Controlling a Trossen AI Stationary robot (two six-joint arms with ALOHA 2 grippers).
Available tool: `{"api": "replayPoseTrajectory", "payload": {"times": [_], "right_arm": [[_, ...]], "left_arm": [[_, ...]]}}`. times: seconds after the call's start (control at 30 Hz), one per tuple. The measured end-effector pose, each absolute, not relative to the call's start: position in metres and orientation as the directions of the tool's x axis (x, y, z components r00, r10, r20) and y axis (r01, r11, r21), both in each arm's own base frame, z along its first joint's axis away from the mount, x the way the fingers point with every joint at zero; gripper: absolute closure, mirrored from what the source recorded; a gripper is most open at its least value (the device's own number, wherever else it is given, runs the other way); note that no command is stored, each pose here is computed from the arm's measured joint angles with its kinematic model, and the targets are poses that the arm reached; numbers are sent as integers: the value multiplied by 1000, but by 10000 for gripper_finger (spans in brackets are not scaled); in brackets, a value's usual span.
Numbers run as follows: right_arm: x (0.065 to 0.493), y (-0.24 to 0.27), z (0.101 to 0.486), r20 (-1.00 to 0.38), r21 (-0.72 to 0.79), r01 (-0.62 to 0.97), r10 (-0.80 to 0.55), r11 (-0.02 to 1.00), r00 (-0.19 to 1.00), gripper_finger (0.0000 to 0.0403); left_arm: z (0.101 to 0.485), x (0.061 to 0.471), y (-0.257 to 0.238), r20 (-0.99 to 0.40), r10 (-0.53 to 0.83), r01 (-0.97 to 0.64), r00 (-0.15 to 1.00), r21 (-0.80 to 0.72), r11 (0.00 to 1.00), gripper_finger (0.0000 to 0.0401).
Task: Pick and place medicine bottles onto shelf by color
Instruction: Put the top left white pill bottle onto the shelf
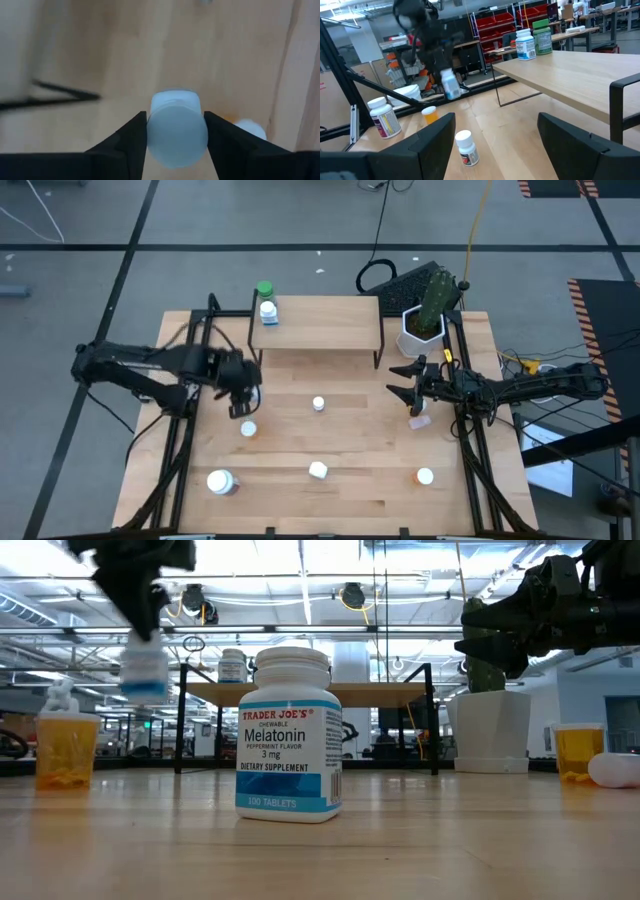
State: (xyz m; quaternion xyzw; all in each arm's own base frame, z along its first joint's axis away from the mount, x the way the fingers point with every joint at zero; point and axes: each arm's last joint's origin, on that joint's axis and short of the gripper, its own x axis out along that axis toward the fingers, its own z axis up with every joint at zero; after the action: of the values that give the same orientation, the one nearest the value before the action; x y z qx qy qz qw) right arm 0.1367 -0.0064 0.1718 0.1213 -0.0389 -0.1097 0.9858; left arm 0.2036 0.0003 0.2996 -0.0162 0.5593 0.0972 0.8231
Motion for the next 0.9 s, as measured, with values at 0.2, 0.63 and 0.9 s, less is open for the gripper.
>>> {"api": "replayPoseTrajectory", "payload": {"times": [0.2, 0.63, 0.9], "right_arm": [[137, -6, 172, 50, 237, 208, -226, 949, 973, 124], [137, -6, 170, 33, 237, 211, -226, 948, 974, 124], [137, -6, 170, 26, 229, 214, -226, 950, 974, 124]], "left_arm": [[342, 215, 34, -870, 212, -141, 446, 165, 976, 214], [353, 255, 127, -904, 287, -130, 318, 258, 957, 211], [346, 261, 141, -924, 264, -127, 276, 237, 963, 210]]}}
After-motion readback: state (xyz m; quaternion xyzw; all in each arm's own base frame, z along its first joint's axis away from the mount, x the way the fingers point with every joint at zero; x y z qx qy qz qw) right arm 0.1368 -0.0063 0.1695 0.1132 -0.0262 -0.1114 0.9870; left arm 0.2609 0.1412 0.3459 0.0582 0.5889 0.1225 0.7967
